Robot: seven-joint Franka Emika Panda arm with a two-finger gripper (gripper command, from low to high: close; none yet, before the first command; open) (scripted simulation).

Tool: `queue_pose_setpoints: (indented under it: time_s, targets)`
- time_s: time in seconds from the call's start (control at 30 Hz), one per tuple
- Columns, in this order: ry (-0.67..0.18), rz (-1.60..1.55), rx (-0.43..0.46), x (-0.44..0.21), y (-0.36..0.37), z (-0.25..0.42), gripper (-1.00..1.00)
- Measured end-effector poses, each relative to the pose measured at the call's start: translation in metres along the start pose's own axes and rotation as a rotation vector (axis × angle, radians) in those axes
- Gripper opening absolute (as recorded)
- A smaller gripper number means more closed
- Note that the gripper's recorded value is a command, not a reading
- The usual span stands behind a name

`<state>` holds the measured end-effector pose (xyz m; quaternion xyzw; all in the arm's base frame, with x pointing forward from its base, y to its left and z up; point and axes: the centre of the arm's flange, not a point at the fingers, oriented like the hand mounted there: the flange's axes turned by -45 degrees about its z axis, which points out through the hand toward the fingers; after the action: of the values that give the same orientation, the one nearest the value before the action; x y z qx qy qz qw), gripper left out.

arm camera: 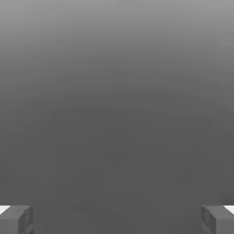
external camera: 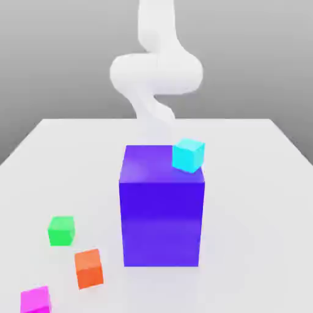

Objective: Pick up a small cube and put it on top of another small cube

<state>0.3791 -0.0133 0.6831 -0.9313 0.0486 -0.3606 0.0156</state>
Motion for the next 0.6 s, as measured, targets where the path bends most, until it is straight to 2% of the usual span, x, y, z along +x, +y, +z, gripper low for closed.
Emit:
queue_pose_setpoints:
  time_s: [0.3, 0.6]
  targets:
    - [-0.212, 0.329, -0.074, -0.006, 0.058, 0.155, 0.0]
    - [-0.398, 0.66, -0.209, -0.064, 0.133, 0.296, 0.0]
